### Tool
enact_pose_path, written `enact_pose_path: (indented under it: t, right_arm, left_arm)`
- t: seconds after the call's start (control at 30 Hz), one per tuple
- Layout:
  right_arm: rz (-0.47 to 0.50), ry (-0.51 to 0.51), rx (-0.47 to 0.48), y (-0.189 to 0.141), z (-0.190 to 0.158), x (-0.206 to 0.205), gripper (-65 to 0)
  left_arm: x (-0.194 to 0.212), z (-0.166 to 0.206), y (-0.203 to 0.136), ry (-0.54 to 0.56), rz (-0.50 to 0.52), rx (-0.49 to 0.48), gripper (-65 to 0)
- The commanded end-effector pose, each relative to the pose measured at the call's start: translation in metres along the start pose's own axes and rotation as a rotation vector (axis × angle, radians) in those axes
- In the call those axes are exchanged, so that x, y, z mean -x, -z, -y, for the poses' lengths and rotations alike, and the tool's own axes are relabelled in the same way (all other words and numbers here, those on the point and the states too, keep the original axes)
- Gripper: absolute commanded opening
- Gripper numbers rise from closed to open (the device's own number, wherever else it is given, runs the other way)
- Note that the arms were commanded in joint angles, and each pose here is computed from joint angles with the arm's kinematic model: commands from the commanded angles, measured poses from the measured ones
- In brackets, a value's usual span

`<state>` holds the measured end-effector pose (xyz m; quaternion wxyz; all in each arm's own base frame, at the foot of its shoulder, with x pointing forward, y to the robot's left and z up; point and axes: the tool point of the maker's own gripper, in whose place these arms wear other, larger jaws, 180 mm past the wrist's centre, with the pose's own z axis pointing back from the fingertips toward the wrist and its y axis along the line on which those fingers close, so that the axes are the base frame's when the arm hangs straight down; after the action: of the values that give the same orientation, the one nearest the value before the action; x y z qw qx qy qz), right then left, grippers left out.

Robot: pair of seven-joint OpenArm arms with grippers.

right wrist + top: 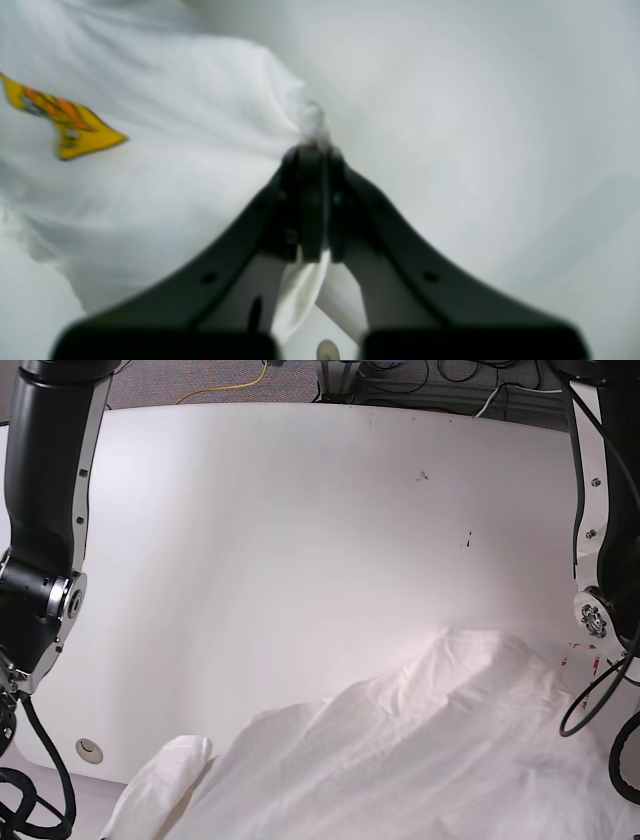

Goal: Layout the t-shirt on the table in an organized manner, then fold the t-shirt properly
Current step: 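Lift the shirt with both grippers and stretch it between them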

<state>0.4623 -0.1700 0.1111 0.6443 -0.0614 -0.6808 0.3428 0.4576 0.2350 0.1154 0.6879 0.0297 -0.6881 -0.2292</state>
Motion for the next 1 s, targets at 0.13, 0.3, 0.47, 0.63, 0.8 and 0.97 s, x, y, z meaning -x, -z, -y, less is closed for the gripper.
enact_pose_path:
  t: [0.13, 0.3, 0.47, 0.63, 0.8, 0.97]
  right_arm:
    - [0.006, 0.017, 0.042, -0.012, 0.013, 0.010, -65.0]
    - [-0.026, 0.049, 0.040, -0.016, 0.002, 0.040, -65.0]
    - [-0.097, 0.028, 0.033, -0.026, -0.017, 0.075, -65.0]
    - [-0.141, 0.048, 0.030, -0.039, -0.038, 0.108, -65.0]
    - [-0.193, 0.079, 0.010, -0.043, -0.051, 0.135, -65.0]
    - [-0.227, 0.092, -0.004, -0.045, -0.060, 0.150, -65.0]
  left_arm:
    - [-0.039, 0.016, 0.001, 0.055, 0.104, 0.037, -65.0]
    - [-0.045, 0.023, 0.000, 0.086, 0.112, 0.040, -65.0]
    - [-0.056, 0.035, -0.002, 0.105, 0.149, 0.047, -65.0]
    - [-0.069, 0.042, -0.011, 0.141, 0.195, 0.031, -65.0]
    - [-0.037, 0.066, 0.006, 0.102, 0.146, 0.102, -65.0]
    - [-0.008, 0.089, 0.012, 0.075, 0.122, 0.177, -65.0]
